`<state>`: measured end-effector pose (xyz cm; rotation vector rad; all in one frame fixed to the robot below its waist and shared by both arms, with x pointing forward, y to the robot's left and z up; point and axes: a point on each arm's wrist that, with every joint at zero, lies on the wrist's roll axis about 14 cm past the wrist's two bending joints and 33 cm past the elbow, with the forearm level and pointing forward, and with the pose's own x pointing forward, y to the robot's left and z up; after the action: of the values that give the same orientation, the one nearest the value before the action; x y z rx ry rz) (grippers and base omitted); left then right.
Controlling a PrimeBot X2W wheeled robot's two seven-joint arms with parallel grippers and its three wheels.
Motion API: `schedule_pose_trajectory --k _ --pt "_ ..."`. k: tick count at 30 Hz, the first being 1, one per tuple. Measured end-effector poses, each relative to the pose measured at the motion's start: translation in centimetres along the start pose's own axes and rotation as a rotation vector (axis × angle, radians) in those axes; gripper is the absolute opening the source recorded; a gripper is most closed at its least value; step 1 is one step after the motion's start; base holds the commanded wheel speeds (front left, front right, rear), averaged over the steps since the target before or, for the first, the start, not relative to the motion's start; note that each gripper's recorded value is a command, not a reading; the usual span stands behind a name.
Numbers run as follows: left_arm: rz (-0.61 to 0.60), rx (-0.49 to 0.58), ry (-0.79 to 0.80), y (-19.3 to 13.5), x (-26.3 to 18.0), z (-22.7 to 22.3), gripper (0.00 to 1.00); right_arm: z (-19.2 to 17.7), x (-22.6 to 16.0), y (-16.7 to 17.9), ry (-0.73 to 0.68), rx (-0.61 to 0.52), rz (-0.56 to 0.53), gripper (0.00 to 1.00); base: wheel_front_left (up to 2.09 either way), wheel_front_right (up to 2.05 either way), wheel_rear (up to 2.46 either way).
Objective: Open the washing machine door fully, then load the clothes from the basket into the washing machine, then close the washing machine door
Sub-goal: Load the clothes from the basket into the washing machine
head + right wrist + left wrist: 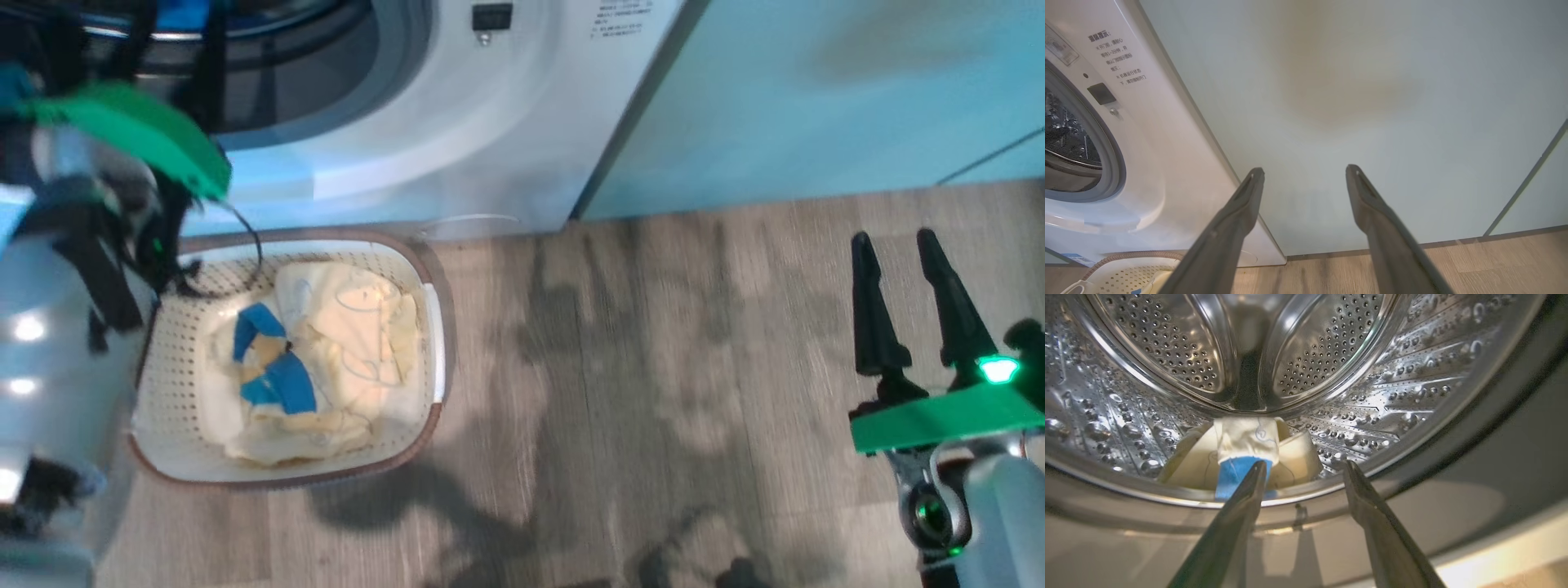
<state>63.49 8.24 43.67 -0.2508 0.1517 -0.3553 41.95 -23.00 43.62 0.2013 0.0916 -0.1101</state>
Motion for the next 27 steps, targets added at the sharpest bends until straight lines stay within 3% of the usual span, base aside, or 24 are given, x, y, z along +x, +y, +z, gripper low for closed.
schedule_pose_trajectory --k 6,17,27 --pt "0.016 0.002 -0.023 -0.1 -4.4 0.1 1.00 0.9 -1.4 0.2 -0.022 0.016 0.000 1.00 0.00 0.00 0.00" --pt "0.166 -0.016 -0.118 3.0 -12.5 2.7 1.00 2.1 -3.7 0.8 -0.054 0.027 0.017 1.00 0.00 0.00 0.00" --pt "0.255 -0.002 -0.197 3.8 -18.7 4.4 1.00 3.1 -5.8 1.0 -0.083 0.037 0.027 1.00 0.00 0.00 0.00"
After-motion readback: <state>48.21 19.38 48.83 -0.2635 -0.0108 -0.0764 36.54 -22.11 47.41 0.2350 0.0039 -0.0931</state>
